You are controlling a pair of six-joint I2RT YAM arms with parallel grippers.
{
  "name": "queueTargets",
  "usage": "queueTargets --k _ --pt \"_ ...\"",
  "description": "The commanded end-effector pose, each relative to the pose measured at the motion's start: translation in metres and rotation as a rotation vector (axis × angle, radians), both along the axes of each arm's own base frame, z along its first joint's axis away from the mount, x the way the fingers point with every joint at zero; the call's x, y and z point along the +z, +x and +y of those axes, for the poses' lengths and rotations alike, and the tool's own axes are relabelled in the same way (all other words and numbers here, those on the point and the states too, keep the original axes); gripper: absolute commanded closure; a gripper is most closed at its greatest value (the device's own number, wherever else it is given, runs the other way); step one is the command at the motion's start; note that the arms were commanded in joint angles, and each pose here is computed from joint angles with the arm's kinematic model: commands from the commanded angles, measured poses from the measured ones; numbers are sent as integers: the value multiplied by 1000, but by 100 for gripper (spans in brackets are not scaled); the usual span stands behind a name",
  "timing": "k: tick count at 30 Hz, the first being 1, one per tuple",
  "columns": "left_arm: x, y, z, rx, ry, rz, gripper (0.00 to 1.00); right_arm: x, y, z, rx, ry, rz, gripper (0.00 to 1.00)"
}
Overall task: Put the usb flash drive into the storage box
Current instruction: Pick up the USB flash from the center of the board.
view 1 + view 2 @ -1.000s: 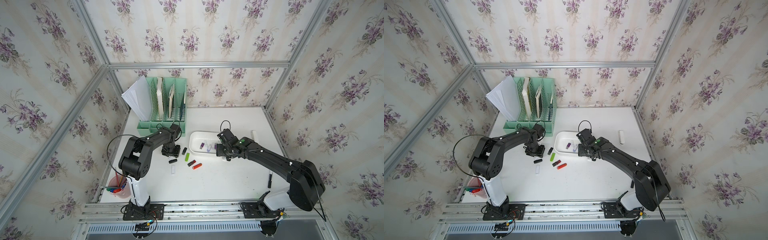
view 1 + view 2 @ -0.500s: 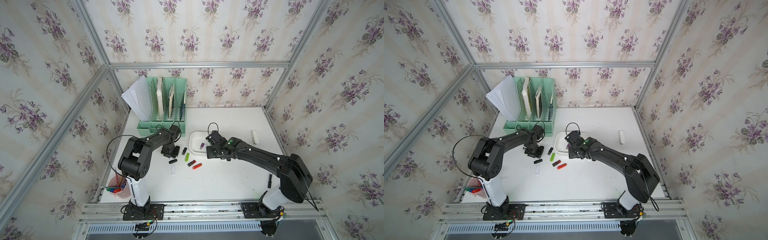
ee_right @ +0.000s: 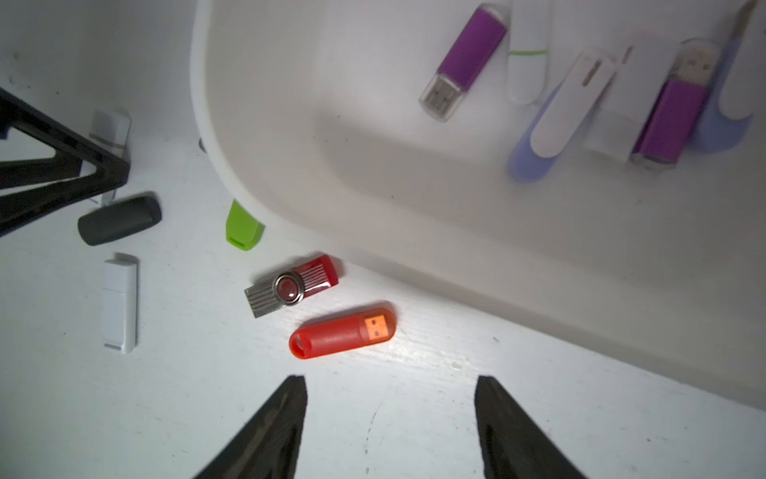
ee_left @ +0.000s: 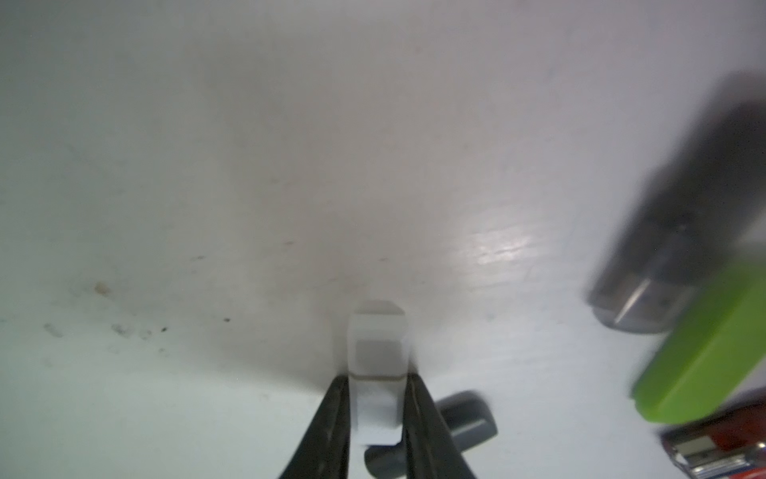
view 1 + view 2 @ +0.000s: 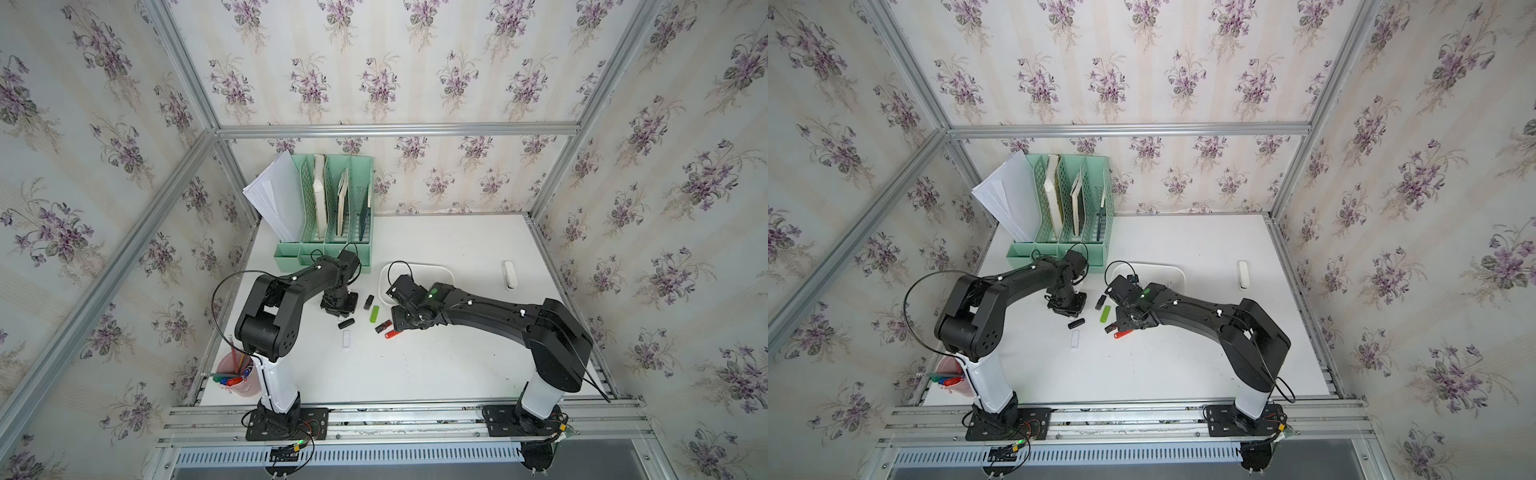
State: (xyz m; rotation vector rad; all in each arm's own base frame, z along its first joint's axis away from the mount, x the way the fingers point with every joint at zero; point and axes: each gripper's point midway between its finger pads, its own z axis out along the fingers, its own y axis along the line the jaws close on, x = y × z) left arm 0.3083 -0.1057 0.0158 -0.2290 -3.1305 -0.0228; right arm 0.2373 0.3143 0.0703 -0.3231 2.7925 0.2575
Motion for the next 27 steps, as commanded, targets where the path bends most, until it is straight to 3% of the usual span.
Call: queueTargets --k 1,18,27 --pt "14 -2 9 33 -1 0 73 1 -5 16 44 14 -7 31" --pt "79 29 68 231 -112 -82 71 -3 -34 88 178 46 17 32" --pt "70 22 75 271 -122 -61 60 -1 -35 129 242 83 29 33"
